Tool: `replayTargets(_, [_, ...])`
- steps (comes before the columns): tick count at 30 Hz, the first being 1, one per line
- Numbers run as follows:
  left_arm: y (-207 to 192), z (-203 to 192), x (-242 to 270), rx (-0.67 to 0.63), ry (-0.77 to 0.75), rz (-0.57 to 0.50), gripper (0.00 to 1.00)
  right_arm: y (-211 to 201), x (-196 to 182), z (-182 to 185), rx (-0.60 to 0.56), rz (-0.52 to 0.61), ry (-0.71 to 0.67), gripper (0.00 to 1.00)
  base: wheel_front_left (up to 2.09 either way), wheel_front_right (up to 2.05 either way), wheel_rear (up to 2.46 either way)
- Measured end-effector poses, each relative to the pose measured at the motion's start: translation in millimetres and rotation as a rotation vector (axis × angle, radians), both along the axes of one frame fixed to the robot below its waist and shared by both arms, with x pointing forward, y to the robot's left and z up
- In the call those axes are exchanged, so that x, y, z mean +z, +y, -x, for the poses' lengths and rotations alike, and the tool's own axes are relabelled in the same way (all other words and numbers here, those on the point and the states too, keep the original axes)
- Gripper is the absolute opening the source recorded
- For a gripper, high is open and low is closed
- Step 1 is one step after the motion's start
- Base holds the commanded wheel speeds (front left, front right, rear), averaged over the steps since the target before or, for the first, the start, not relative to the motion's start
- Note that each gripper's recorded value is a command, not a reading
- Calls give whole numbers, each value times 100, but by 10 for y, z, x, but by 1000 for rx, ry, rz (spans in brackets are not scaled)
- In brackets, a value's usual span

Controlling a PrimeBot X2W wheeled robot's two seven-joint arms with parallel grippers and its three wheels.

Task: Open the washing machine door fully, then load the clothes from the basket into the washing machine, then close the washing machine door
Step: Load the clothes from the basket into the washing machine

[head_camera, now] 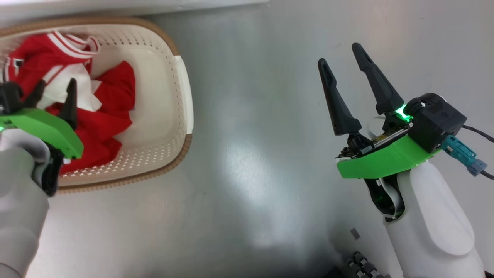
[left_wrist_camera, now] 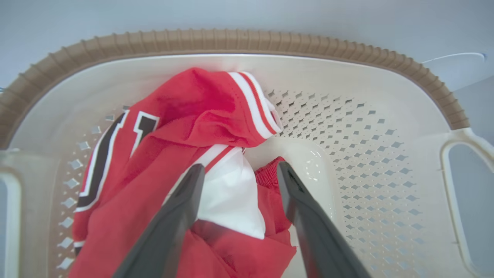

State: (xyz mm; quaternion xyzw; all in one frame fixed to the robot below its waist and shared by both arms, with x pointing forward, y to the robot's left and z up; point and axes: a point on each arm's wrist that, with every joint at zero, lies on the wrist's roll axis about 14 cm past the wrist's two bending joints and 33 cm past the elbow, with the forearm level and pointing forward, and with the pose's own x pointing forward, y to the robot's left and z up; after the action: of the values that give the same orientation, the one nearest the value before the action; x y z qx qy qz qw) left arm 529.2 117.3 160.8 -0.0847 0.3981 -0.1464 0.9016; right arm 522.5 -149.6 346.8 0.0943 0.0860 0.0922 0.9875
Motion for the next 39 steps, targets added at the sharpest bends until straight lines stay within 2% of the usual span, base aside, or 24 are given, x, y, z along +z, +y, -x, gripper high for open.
replayTargets(6, [-4,72,249,-9,-38,15,100,41,206,-15,8,-14,-36,100,0,0,0])
replayTargets(12, [38,-66,794,31,-178,68,100,41,489,-18,18,-17,-87,100,0,0,0])
replayTargets(23, [189,152,1573,93,-375,97,100,67,825,157,30,-25,-126,100,0,0,0])
replayTargets(39, [529,670,2542,213,-622,76,100,166,1305,455,54,-61,-195,100,0,0,0])
